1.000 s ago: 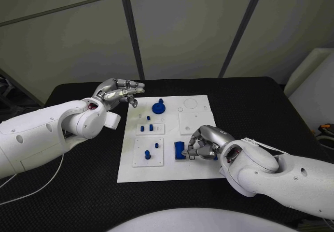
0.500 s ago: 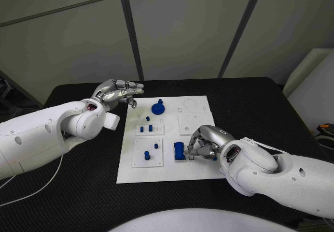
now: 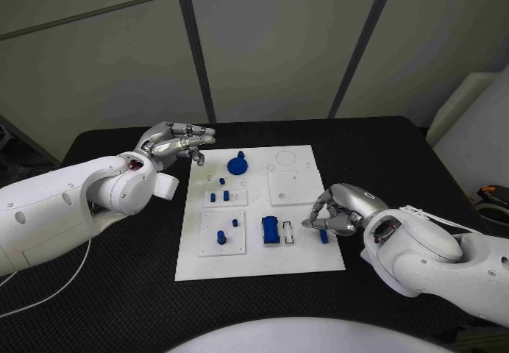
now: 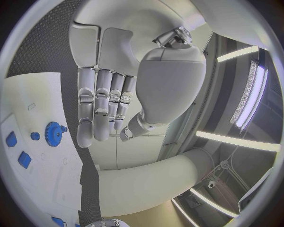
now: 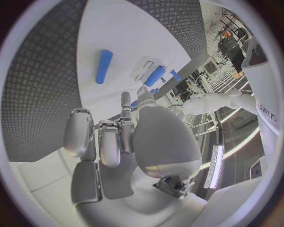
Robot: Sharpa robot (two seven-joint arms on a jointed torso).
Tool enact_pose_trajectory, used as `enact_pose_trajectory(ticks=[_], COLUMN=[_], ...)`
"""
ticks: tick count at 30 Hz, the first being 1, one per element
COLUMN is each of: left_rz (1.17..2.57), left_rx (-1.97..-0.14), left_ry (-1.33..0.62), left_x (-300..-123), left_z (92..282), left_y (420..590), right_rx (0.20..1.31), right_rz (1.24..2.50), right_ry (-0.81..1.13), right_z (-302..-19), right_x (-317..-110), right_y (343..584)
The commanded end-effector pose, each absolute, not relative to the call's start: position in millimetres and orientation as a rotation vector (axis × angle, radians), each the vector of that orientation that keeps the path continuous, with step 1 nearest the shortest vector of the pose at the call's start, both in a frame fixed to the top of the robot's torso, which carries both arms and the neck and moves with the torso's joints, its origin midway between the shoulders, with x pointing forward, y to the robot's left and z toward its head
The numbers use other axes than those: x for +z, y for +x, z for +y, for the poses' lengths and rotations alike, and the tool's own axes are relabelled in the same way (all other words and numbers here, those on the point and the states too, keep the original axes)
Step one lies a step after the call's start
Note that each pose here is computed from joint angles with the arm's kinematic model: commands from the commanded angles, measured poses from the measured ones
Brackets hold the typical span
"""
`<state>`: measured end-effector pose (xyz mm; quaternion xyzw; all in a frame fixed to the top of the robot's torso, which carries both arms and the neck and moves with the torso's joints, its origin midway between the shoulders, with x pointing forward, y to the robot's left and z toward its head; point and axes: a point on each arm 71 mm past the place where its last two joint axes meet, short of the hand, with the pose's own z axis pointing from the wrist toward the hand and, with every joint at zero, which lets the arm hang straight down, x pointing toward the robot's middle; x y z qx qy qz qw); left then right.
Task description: Assemble the parts on the task board
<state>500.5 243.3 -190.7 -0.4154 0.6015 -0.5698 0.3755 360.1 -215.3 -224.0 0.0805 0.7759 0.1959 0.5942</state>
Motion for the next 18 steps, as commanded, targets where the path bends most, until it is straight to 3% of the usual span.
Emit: enact_pose_trajectory(ticks=[1, 9, 18], left_rz=[1.535, 1.536, 1.536], left_rx=[-1.486, -1.490, -1.486], left_ry=[-1.048, -1.047, -1.049], left_x=[-188.4, -188.2, -188.5], left_z=[240.7, 239.3, 239.9], left_y=[499.5, 499.4, 499.6], right_rx=[0.453, 0.376, 0.337], right_rz=[1.799, 1.810, 1.846], right_ry=[0.204, 0.191, 0.173], right_z=[-224, -242, -242], right_x=[-221, -223, -230], right_y=[358, 359, 364])
